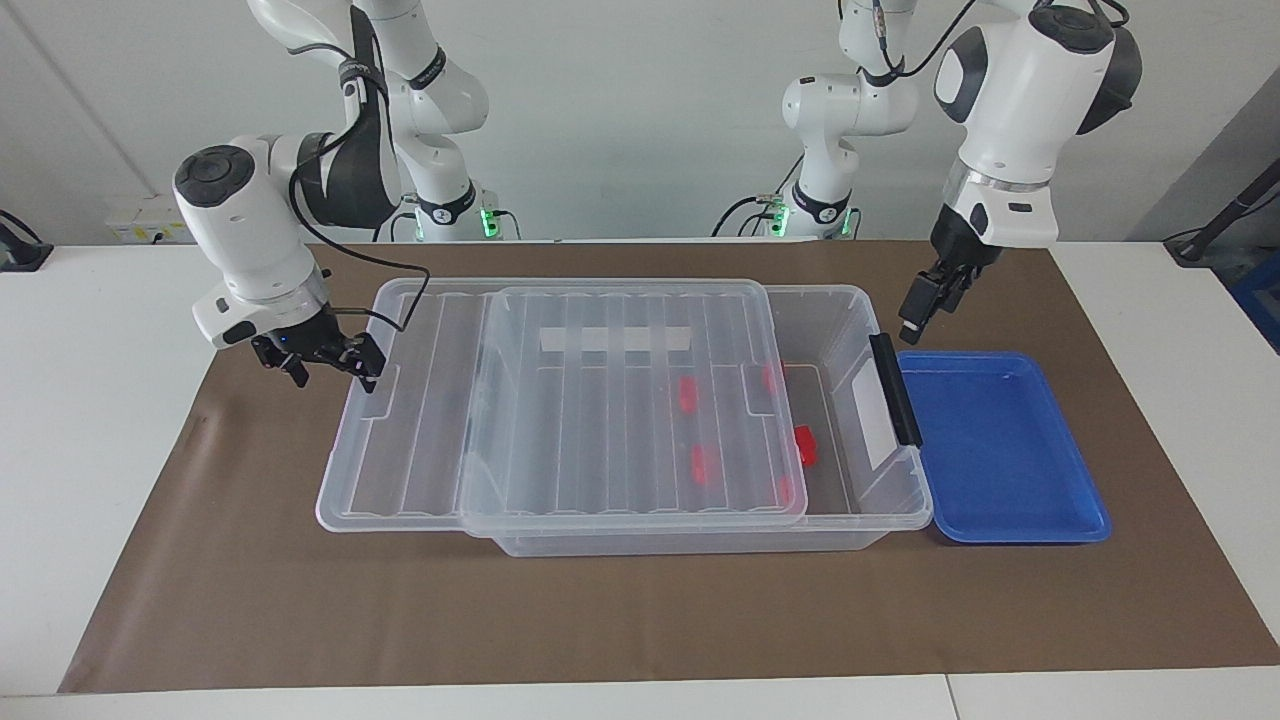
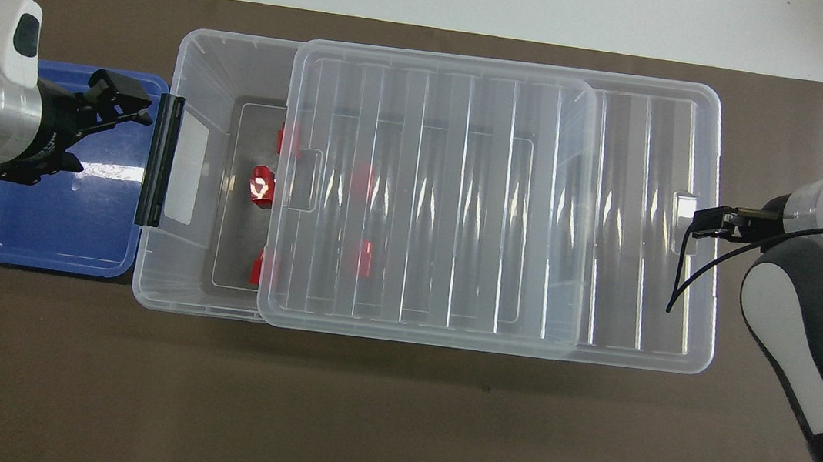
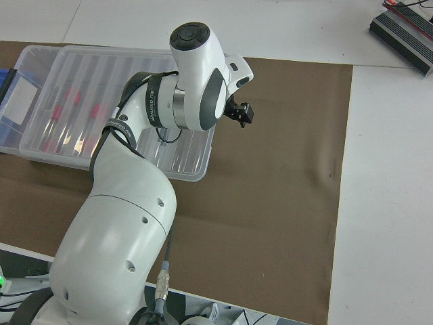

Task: Place red block in blue tray from box

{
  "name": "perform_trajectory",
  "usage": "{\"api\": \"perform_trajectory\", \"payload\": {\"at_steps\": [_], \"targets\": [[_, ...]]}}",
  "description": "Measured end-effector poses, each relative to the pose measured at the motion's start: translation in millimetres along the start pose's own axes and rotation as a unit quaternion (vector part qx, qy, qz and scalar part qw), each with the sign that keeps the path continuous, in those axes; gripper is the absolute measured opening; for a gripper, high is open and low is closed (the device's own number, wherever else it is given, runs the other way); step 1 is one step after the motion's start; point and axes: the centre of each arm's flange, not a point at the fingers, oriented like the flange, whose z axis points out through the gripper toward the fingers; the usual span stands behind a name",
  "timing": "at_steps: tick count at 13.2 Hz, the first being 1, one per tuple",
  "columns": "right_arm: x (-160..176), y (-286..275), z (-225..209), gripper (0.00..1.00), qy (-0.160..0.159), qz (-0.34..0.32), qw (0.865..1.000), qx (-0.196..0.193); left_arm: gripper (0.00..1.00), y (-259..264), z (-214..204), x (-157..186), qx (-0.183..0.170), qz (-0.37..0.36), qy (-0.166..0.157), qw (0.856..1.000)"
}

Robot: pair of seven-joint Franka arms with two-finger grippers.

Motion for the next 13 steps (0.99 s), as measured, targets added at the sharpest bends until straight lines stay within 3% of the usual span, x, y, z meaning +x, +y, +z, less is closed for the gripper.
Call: {"api": "perform_trajectory", "payload": {"at_steps": [5, 9, 13], "targets": [[1, 14, 0, 1.0, -0.004, 0.012, 1.0, -0.001, 1.0, 49, 50, -52, 0.018, 0.049, 0.0, 0.999], [0, 19, -1, 1.0, -0.009, 0.017, 1.0, -0.002, 1.0, 65, 85, -55, 0.026, 0.068, 0.017, 0.997], [-2, 33, -4, 1.0, -0.014, 0.028, 1.0, -0.002, 1.0, 69, 95, -52, 0.024, 0.073, 0.025, 0.997]]}}
